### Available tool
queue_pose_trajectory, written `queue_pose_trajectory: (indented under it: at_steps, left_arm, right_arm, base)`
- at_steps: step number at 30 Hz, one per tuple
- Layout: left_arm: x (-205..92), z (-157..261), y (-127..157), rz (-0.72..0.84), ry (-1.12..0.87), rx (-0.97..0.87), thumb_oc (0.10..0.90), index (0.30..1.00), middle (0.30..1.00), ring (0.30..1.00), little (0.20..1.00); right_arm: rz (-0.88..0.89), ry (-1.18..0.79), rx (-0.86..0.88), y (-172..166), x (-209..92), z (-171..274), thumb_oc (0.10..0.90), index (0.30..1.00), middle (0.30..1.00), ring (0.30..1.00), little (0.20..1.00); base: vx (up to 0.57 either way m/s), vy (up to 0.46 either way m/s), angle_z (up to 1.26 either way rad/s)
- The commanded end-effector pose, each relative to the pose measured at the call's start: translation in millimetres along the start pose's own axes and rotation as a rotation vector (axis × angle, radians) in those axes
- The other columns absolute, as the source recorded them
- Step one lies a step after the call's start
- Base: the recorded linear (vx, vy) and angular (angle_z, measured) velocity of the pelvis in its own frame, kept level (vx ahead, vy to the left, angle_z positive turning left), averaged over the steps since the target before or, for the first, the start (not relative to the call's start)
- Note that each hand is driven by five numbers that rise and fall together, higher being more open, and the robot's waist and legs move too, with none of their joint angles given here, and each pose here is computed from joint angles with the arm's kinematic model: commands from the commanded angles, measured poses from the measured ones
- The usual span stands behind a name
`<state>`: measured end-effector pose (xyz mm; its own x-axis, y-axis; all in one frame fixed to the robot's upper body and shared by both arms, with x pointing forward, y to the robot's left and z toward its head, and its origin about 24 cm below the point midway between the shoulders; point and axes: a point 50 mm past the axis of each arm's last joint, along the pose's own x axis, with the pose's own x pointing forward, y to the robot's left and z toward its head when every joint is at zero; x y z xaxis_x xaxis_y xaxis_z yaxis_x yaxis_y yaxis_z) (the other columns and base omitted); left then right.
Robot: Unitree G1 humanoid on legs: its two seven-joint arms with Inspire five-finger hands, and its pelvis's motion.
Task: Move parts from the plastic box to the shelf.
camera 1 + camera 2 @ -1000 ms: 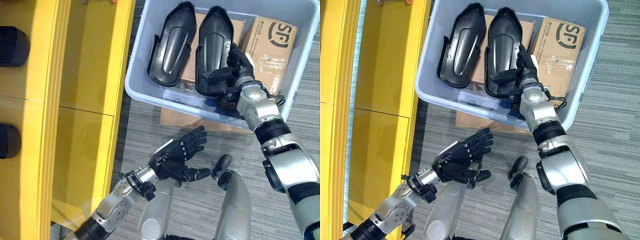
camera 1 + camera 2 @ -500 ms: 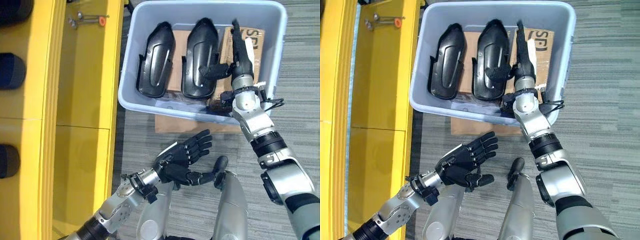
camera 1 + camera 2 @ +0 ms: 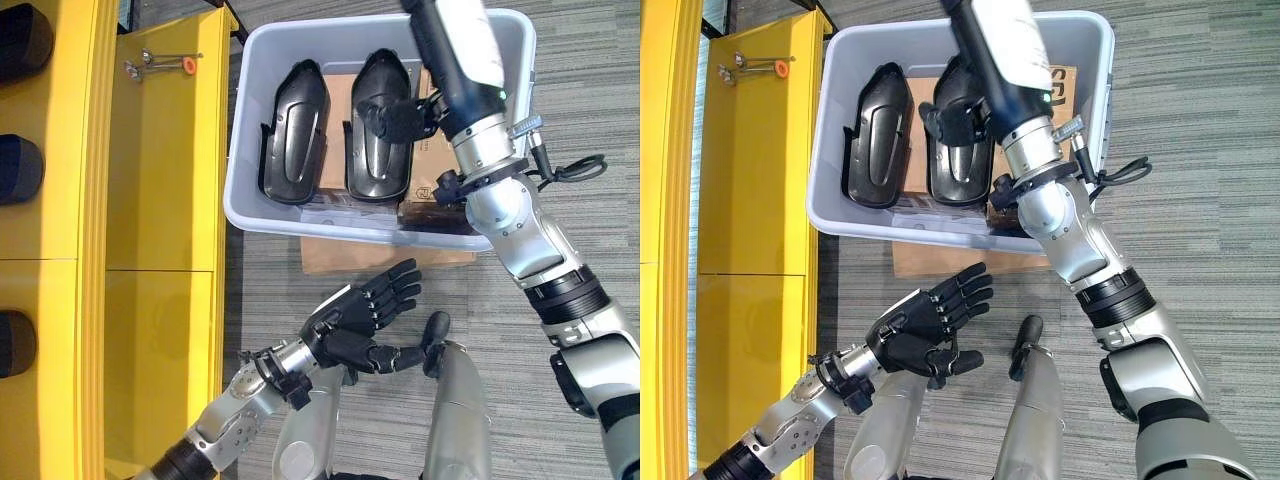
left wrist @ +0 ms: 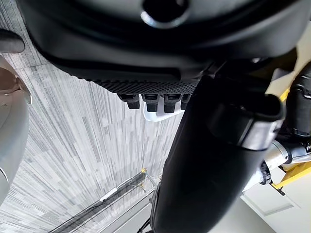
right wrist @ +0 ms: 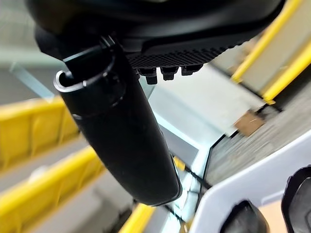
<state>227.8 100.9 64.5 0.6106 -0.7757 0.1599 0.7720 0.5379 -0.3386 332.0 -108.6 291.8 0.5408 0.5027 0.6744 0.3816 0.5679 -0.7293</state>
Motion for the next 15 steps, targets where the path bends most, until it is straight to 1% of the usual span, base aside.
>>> queue_pose_trajectory:
  at_steps: [1, 2, 4, 9, 13, 15]
  left_arm:
    - [-5.5, 22.5, -29.2, -0.17, -0.152, -0.001, 0.9, 1.0, 1.0, 1.0, 1.0]
    - [-5.3, 23.4, -28.8, -0.17, -0.153, 0.002, 0.9, 1.0, 1.0, 1.0, 1.0]
    - [-8.8, 25.6, -24.7, -0.164, -0.142, 0.011, 0.9, 1.0, 1.0, 1.0, 1.0]
    - [-12.1, 28.6, -22.8, -0.179, -0.141, 0.026, 0.9, 1.0, 1.0, 1.0, 1.0]
    - [-11.3, 33.3, -27.0, -0.258, -0.172, 0.051, 0.9, 1.0, 1.0, 1.0, 1.0]
    - [-10.9, 44.3, -29.8, -0.319, -0.219, 0.066, 0.9, 1.0, 1.0, 1.0, 1.0]
  right_arm:
    - [0.0, -0.286, -0.194, -29.3, 14.6, 41.4, 0.9, 1.0, 1.0, 1.0, 1.0]
    - [0.009, -0.284, -0.205, -29.0, 14.9, 40.9, 0.9, 1.0, 1.0, 1.0, 1.0]
    - [0.11, -0.241, -0.295, -18.4, 9.9, 27.4, 0.9, 1.0, 1.0, 1.0, 1.0]
    - [0.19, -0.151, -0.28, -5.1, 1.5, 10.9, 0.9, 1.0, 1.0, 1.0, 1.0]
    - [0.207, -0.084, -0.248, 7.8, -5.8, -0.5, 0.9, 1.0, 1.0, 1.0, 1.0]
    - [0.216, -0.044, -0.26, 15.4, -10.8, -5.1, 0.9, 1.0, 1.0, 1.0, 1.0]
  base:
    - [-0.01, -0.039, 0.04]
    - [-0.01, -0.053, 0.06]
    - [-0.01, -0.074, 0.03]
    - [-0.02, -0.049, 0.01]
    - [-0.01, -0.003, 0.03]
    - [-0.03, 0.007, 0.05]
